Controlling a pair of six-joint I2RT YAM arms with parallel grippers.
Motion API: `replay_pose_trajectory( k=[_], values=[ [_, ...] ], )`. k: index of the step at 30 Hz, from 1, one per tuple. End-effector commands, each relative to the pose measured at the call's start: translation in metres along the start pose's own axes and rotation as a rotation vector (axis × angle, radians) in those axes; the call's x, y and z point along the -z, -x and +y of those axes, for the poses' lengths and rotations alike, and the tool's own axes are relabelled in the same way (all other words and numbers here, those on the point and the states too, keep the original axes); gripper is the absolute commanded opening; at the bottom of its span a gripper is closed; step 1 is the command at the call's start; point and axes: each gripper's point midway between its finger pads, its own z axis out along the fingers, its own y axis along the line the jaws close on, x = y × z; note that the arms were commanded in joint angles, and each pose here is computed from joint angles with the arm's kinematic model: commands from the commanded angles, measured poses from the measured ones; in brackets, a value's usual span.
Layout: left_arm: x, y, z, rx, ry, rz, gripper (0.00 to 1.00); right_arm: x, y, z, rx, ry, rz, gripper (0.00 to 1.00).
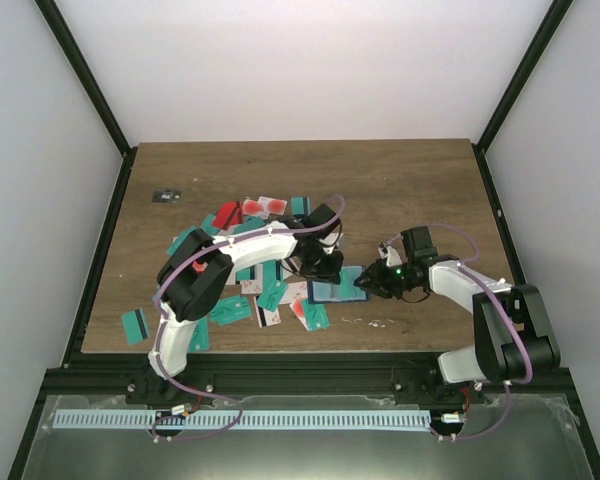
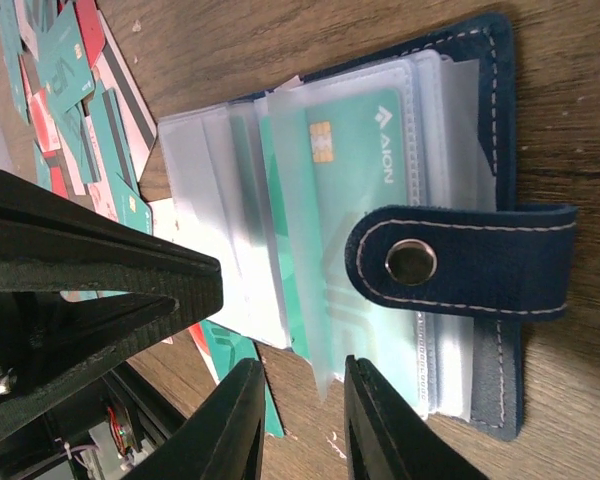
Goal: Put the credit cards into the card holder
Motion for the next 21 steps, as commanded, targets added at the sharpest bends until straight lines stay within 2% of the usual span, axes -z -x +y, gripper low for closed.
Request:
replay_pose_trajectory(
  k=[1, 15, 21],
  values=[
    [-0.004, 0.007, -0.012, -0.024, -0.036, -0.004, 0.04, 0.001, 0.006, -0.003, 0.016, -0.021, -0.012, 0.25],
    [-0.041, -0.003, 0.013, -0.029, 0.02, 0.074, 0.04, -0.002, 0.009, -0.01, 0.012, -0.044, -0.016, 0.25],
    [-0.044, -0.005, 0.018, -0.031, 0.041, 0.077, 0.04, 0.003, 0.013, -0.011, 0.025, -0.075, -0.031, 0.3]
  ],
)
